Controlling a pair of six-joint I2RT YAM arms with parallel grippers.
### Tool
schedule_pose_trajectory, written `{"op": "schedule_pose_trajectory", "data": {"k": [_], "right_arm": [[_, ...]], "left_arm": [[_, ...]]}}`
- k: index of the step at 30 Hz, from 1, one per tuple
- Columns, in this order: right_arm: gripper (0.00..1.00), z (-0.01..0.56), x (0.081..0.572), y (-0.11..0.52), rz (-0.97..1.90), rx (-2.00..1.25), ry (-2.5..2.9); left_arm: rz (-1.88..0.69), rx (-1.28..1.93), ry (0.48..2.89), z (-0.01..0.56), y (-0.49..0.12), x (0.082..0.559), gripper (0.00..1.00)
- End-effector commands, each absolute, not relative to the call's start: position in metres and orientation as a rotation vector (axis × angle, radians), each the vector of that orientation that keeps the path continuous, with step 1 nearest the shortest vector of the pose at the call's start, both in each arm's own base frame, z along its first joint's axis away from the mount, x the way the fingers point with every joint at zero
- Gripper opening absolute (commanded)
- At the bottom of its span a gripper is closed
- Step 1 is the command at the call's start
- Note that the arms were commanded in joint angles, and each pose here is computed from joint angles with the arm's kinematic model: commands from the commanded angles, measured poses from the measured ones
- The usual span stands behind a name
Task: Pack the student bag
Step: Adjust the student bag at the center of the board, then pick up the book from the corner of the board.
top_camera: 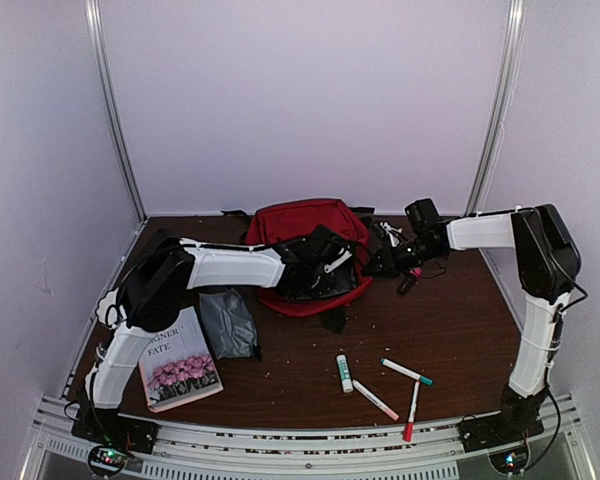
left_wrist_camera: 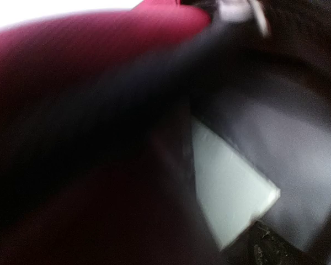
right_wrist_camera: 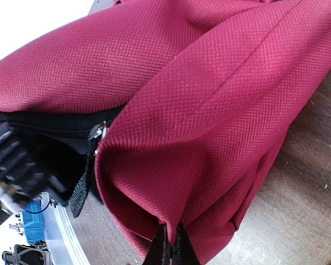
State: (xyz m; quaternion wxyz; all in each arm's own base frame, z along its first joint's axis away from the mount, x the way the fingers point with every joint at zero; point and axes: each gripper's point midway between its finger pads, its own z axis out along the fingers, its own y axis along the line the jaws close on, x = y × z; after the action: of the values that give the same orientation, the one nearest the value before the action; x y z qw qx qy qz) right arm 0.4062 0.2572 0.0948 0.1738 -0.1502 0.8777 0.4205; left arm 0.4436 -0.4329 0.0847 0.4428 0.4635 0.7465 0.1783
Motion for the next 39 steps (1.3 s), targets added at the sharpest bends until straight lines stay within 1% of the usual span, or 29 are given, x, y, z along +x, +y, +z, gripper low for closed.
{"op": "schedule_pose_trajectory", "data": {"k": [1, 7, 10, 11, 13, 14, 16, 17, 20, 24, 28, 32, 34, 36, 39], "right_arm": [[0.00, 0.111, 0.403, 0.244, 1.240, -0.376, 2.476], [0.00, 0.124, 0.410, 0.231, 1.215, -0.351, 2.437], [0.05, 0.128, 0.412, 0.226, 1.194, -0.341, 2.428], [0.09, 0.129, 0.413, 0.224, 1.187, -0.339, 2.428], [0.21, 0.132, 0.413, 0.221, 1.161, -0.332, 2.425], [0.26, 0.135, 0.414, 0.219, 1.147, -0.331, 2.420], [0.33, 0.142, 0.416, 0.214, 1.115, -0.322, 2.406], [0.35, 0.146, 0.418, 0.211, 1.104, -0.321, 2.395], [0.37, 0.161, 0.419, 0.203, 1.056, -0.325, 2.362], [0.38, 0.194, 0.420, 0.190, 0.923, -0.345, 2.284], [0.39, 0.237, 0.407, 0.193, 0.887, -0.379, 2.164], [0.40, 0.266, 0.373, 0.229, 0.877, -0.537, 2.081], [0.40, 0.276, 0.344, 0.264, 0.916, -0.655, 2.038], [0.39, 0.281, 0.318, 0.294, 1.002, -0.741, 2.014], [0.36, 0.284, 0.280, 0.339, 1.147, -0.900, 1.987]], "left_arm": [[0.236, 1.063, 1.785, 0.162, -0.438, 0.427, 0.98], [0.084, 1.048, 1.854, 0.190, -0.421, 0.383, 0.98], [-0.015, 1.005, 1.925, 0.199, -0.406, 0.361, 0.98], [-0.031, 0.973, 1.950, 0.203, -0.397, 0.356, 0.98], [-0.046, 0.920, 1.993, 0.208, -0.377, 0.344, 0.98], [-0.029, 0.877, 2.020, 0.207, -0.362, 0.338, 0.98], [-0.027, 0.787, 2.066, 0.209, -0.337, 0.328, 0.98], [-0.027, 0.760, 2.085, 0.208, -0.327, 0.322, 0.98], [-0.031, 0.659, 2.199, 0.197, -0.295, 0.304, 0.98], [-0.063, 0.505, 2.385, 0.176, -0.252, 0.273, 0.92], [-0.056, 0.329, 2.515, 0.162, -0.207, 0.254, 0.88], [-0.109, 0.207, 2.543, 0.160, -0.182, 0.245, 0.88], [-0.096, 0.167, 2.534, 0.161, -0.170, 0.245, 0.85], [-0.067, 0.108, 2.539, 0.161, -0.154, 0.250, 0.83], [-0.017, -0.002, 2.564, 0.157, -0.129, 0.258, 0.83]]}}
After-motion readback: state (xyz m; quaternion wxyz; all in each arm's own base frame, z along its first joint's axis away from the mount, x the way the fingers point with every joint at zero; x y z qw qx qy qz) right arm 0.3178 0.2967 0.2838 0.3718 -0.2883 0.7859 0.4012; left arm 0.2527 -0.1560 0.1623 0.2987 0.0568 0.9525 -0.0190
